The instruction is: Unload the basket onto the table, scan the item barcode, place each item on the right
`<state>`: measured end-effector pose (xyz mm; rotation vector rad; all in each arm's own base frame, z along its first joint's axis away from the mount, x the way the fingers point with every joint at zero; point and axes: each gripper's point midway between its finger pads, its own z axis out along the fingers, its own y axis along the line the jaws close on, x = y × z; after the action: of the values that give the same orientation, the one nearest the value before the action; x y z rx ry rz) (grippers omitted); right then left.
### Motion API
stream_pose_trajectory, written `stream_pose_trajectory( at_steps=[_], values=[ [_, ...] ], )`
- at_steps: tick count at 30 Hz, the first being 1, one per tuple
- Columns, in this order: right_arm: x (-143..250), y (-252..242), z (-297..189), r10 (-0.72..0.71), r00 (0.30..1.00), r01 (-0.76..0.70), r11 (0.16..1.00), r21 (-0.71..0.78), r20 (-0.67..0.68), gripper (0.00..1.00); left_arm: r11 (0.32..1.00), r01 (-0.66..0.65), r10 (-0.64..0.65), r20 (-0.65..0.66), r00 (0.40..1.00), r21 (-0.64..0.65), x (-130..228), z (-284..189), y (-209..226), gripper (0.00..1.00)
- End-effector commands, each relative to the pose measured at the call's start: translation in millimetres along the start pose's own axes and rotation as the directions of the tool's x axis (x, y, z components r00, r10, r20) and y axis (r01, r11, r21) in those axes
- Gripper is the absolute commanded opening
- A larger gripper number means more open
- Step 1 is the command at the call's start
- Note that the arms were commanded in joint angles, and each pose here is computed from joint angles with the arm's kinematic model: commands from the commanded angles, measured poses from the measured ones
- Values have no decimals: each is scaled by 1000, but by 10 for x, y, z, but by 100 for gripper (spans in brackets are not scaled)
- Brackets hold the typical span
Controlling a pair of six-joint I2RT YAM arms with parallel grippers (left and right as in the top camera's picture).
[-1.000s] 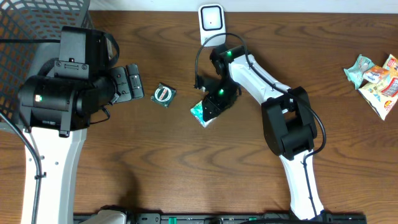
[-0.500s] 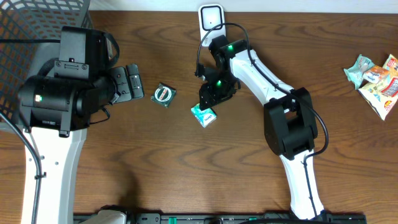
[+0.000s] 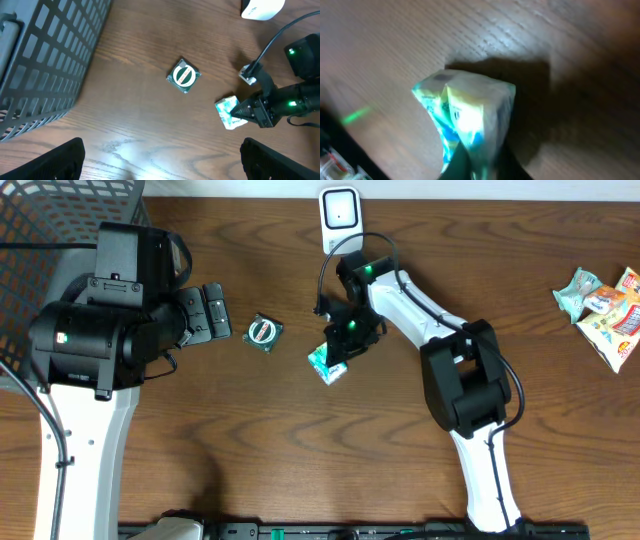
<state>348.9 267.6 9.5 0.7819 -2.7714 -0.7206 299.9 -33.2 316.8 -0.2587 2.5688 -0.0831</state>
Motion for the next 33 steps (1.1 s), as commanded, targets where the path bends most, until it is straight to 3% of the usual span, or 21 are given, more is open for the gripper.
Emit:
stream_pose_trajectory(
  at_steps=[1, 6, 11, 24, 33],
  values=[
    [45, 71, 9, 47, 999, -48, 998, -44, -15, 1, 1000, 5, -5, -8, 1000, 2, 21, 7, 6, 98],
    [-83, 530, -435, -20, 993, 70, 887, -456, 114, 1, 1000, 5, -5, -8, 1000, 2, 21, 7, 6, 98],
    [-155, 514, -986, 25, 958, 177, 732, -658, 286, 1, 1000, 5, -5, -8, 1000, 2, 21, 7, 6, 98],
    [20, 276, -1748, 168, 855, 308, 597, -741, 490, 1, 1000, 5, -5, -8, 1000, 2, 21, 7, 6, 98],
    [24, 334, -1781, 185, 865, 284, 586, -759, 467, 1, 1000, 5, -5, -8, 1000, 2, 21, 7, 6, 98]
  ],
)
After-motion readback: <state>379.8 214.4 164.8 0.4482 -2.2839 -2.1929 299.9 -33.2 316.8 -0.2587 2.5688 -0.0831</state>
